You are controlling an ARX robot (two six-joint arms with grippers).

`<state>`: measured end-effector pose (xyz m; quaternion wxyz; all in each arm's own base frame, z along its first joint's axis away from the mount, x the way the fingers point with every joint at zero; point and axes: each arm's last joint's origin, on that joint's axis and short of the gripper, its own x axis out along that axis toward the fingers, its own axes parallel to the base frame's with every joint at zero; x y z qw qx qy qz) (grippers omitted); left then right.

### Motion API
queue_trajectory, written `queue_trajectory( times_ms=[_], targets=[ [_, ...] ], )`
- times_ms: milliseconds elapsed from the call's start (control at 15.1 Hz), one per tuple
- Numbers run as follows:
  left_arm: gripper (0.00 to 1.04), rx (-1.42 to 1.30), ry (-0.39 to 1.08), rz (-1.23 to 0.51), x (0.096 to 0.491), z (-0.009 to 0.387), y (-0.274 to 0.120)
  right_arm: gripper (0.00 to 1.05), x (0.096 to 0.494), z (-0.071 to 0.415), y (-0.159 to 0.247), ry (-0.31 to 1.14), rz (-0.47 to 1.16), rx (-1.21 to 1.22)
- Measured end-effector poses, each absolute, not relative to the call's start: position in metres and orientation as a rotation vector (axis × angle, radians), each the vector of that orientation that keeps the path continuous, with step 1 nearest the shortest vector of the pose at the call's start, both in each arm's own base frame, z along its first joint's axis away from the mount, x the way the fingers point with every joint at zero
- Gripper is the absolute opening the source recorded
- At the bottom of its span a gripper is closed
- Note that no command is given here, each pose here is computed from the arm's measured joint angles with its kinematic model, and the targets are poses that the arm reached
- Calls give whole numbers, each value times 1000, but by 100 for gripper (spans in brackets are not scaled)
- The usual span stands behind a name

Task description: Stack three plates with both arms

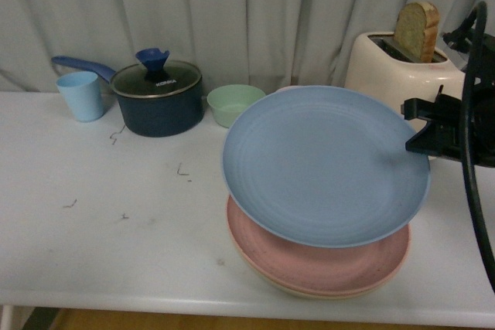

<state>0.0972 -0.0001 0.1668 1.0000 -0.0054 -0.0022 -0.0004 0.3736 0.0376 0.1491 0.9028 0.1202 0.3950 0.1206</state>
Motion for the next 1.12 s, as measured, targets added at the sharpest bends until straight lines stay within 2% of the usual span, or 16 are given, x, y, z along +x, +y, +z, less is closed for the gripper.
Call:
queue_trajectory(
  times_ms=[595,661,859,925,1123],
  targets=[
    [98,-11,-4,-1,97,167,0,3,386,99,44,999,186,268],
    [98,-11,-4,-1,97,167,0,6,386,97,44,1017,175,278],
    [98,-11,-4,-1,97,167,0,40,386,101,40,1003,162,311],
    [98,-10,-4,-1,97,167,0,55,379,113,36,969,168,320],
    [98,-11,-4,-1,97,167,0,90,360,163,23,840,118,280]
  ],
)
